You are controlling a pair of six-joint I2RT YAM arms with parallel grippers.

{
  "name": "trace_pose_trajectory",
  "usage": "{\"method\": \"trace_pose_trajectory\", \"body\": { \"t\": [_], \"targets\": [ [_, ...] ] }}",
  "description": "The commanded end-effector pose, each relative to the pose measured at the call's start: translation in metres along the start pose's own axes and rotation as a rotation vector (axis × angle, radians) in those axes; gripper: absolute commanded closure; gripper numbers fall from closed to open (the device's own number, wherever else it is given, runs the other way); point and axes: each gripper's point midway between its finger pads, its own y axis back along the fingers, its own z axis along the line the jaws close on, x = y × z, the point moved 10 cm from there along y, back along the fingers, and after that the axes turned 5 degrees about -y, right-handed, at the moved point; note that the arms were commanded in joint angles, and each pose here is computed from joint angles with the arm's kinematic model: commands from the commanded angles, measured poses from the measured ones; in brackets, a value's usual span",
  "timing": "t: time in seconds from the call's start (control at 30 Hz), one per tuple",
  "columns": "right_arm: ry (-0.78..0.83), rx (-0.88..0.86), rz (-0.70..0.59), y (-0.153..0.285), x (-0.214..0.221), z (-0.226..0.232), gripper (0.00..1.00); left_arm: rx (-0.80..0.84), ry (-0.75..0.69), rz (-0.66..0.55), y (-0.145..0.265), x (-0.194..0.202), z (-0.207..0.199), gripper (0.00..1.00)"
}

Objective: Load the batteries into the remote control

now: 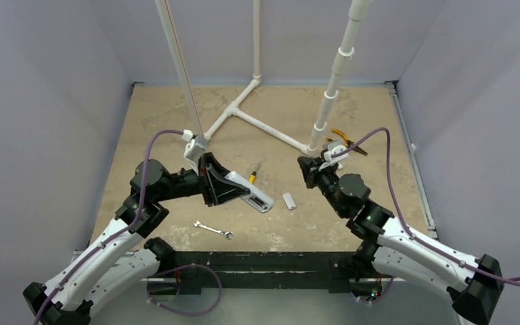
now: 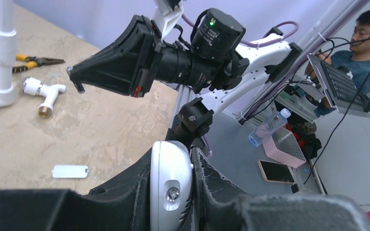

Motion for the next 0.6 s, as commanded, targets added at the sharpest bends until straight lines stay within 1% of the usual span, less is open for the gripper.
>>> {"method": "trace_pose_trajectory", "body": {
  "t": [0.0,0.13,0.3,0.37,0.43,0.57],
  "targets": [
    [0.131,-0.187,-0.146,0.017,-0.011,-0.001,1.00,0.136,-0.166,-0.045,-0.007,-0.018,-0.015,1.00],
    [0.216,-0.282,-0.213,0.029,-0.013,-0.002,1.00,0.203,-0.219,0.022,-0.017,-0.017,-0.024,1.00],
    [0.254,-0.354,-0.235,0.034,-0.013,0.000,1.00,0.206,-0.273,0.082,-0.030,-0.017,-0.030,1.00],
    [0.263,-0.373,-0.242,0.035,-0.014,0.001,1.00,0.210,-0.294,0.083,-0.034,-0.018,-0.033,1.00],
    [0.272,-0.389,-0.245,0.036,-0.013,0.001,1.00,0.207,-0.291,0.113,-0.036,-0.013,-0.033,1.00],
    [0.267,-0.386,-0.257,0.035,-0.014,0.002,1.00,0.209,-0.290,0.132,-0.039,-0.010,-0.034,1.00]
  ]
}}
